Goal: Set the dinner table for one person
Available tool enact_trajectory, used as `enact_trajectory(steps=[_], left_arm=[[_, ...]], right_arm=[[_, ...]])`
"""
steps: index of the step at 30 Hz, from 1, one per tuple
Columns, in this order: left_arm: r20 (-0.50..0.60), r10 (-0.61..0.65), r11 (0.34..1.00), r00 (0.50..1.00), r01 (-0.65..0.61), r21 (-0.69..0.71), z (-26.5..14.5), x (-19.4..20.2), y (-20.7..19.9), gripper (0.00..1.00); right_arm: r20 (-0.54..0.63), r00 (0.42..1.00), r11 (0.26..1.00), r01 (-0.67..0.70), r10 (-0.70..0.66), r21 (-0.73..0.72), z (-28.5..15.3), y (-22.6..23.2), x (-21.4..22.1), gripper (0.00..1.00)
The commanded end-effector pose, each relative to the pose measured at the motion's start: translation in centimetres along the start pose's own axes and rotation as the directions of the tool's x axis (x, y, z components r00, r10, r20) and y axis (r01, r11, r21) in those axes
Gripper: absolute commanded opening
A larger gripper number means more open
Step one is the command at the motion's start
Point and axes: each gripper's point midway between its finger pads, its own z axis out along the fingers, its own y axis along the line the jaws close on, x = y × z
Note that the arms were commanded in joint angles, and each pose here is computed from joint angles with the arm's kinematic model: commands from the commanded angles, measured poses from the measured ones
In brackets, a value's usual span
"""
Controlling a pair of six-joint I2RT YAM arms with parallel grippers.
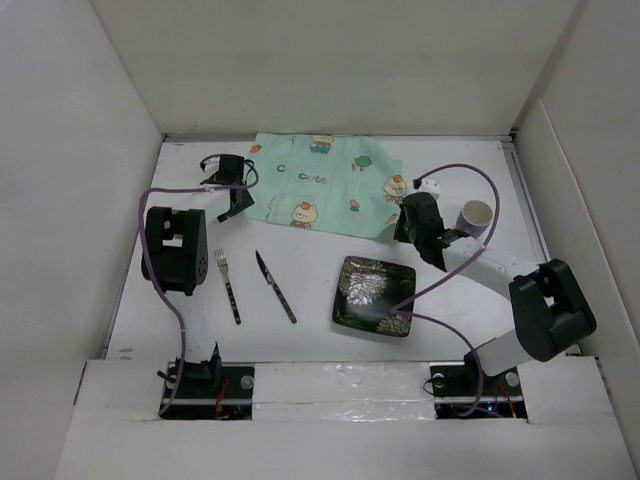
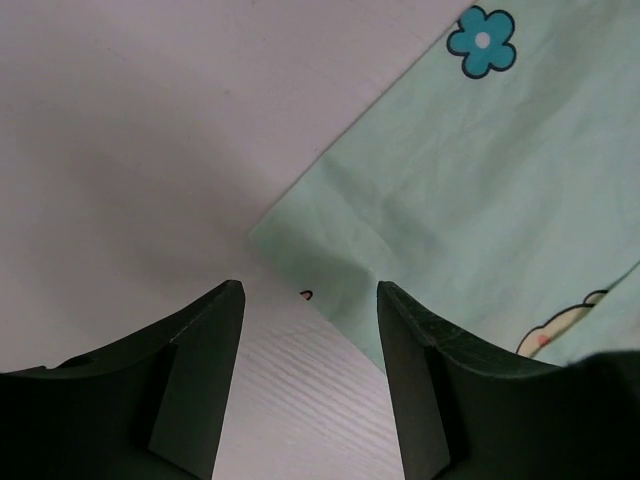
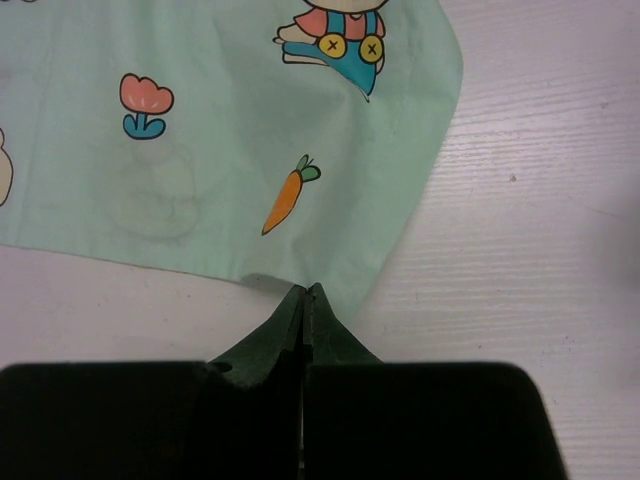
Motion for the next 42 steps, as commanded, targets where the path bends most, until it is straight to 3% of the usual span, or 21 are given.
enact_trajectory(steps=[1,5,6,17,21,24,25,28,34,38,42], left_arm=[[0.015,-0.041,0.999,0.999,0.042,-0.011,0.1,-1.3,0.6,0.53],[0.017,-0.044,0.999,0.999,0.045,-0.03,0.7,-1.3,1.2,0.52],[0.018,-0.045,0.998,0.999,0.045,-0.037,0.8,-1.2,1.3,0.45],[-0.008,-0.005,0.999,1.0,0.005,-0.039,2.2,-1.6,0.4,0.3],[-0.029,0.019,0.999,0.999,-0.02,-0.048,2.7,-1.2,0.4,0.19],[-0.025,0.016,0.999,1.0,-0.017,-0.041,2.5,-1.4,0.3,0.0],[-0.02,0.014,0.999,1.0,-0.015,-0.038,2.3,-1.5,0.3,0.0],[0.035,-0.014,0.999,0.999,0.013,0.03,0.0,-3.6,-0.7,0.0],[0.256,-0.122,0.969,0.959,0.059,0.242,-10.1,-12.6,-3.5,0.0],[0.396,-0.202,0.934,0.896,0.054,0.353,-18.5,-18.6,-4.0,0.0],[0.461,-0.277,0.89,0.843,0.044,0.453,-24.4,-21.3,-4.1,0.0]], right_arm=[[0.068,0.997,0.998,-0.043,0.046,-0.035,-0.3,0.5,-2.2,0.0],[0.072,0.996,0.998,-0.051,0.053,-0.039,-0.3,0.3,-2.5,0.0],[0.076,0.996,0.998,-0.052,0.054,-0.035,-0.4,0.2,-2.6,0.0],[0.09,0.994,0.996,-0.062,0.067,-0.06,-0.7,0.4,-3.1,0.0],[0.101,0.992,0.996,-0.063,0.07,-0.067,-1.0,0.5,-3.4,0.0],[0.106,0.992,0.996,-0.064,0.071,-0.06,-0.9,0.3,-3.5,0.0],[0.107,0.992,0.996,-0.062,0.068,-0.06,-0.9,0.3,-3.5,0.0],[0.102,0.993,0.997,-0.058,0.063,-0.046,-0.7,0.2,-3.4,0.0],[0.15,0.987,0.998,-0.053,0.058,-0.038,-2.0,0.7,-6.1,0.0],[0.263,0.962,0.996,-0.069,0.08,-0.052,-4.7,1.6,-11.9,0.0],[0.344,0.936,0.997,-0.061,0.074,-0.05,-7.6,2.0,-16.4,0.0]])
